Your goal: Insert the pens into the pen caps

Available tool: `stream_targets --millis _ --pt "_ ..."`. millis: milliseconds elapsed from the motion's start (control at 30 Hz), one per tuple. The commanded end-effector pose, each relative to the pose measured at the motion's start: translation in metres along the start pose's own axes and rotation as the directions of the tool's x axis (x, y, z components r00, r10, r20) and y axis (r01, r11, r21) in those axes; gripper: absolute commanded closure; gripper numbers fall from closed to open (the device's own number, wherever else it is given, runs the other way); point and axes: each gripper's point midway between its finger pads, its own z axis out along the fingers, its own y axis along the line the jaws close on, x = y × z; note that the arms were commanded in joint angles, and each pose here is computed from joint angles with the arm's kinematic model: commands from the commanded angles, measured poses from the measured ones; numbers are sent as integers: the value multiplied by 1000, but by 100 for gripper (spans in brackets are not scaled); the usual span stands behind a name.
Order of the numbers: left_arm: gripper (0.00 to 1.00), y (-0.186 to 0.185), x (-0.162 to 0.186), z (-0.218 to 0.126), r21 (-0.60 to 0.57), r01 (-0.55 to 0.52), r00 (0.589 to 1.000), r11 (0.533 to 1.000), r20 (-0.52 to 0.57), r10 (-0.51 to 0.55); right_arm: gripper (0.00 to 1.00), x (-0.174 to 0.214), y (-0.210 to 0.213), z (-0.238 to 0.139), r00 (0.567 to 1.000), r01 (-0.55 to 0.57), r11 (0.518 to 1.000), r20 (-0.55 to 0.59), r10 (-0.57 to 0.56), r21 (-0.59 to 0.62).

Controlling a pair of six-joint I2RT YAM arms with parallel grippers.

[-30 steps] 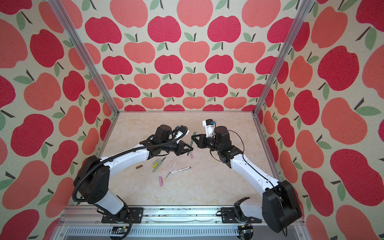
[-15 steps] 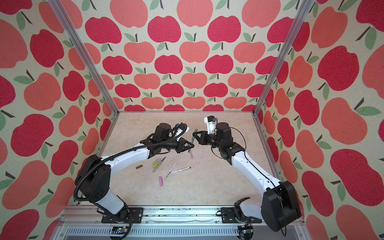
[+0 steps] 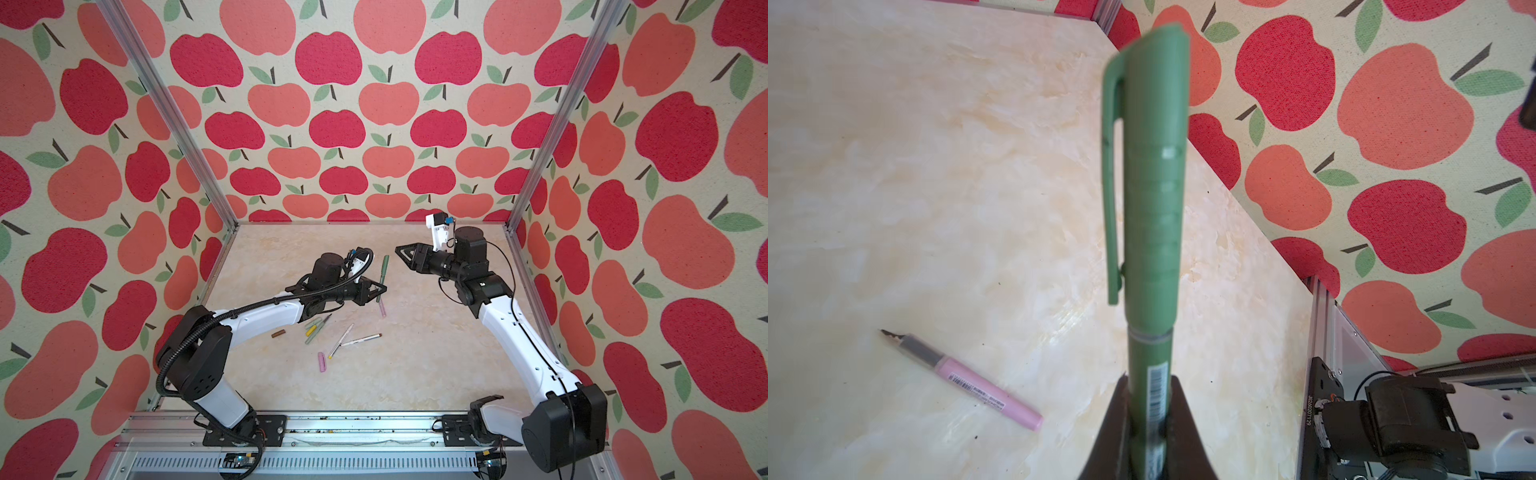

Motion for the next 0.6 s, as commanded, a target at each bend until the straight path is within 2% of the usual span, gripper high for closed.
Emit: stream_targets --millis 0,100,167,200,267,333,467,567 --pt "100 6 1 15 -45 54 999 998 3 -54 49 -2 -3 -18 999 29 997 17 -30 67" --pt "100 14 10 32 -127 127 991 984 -32 -132 47 -1 -41 -35 999 12 956 37 -24 294" --pt "100 17 21 47 -187 165 981 968 -67 -180 47 2 -75 -51 998 -39 889 53 17 456" --pt "100 18 27 53 -216 180 976 960 -82 -202 47 3 -87 -57 997 -68 868 65 41 493" --pt "100 22 40 67 -277 207 963 938 -113 -246 47 7 -106 -68 989 -141 839 104 101 525" --pt "100 24 52 79 -334 214 951 918 -145 -274 47 10 -115 -74 983 -181 831 131 131 526" --pt "100 43 62 93 -477 168 932 863 -208 -297 46 14 -122 -83 978 -202 820 152 142 536" --pt "100 53 64 103 -512 149 927 846 -226 -300 46 16 -124 -87 976 -211 820 158 148 532"
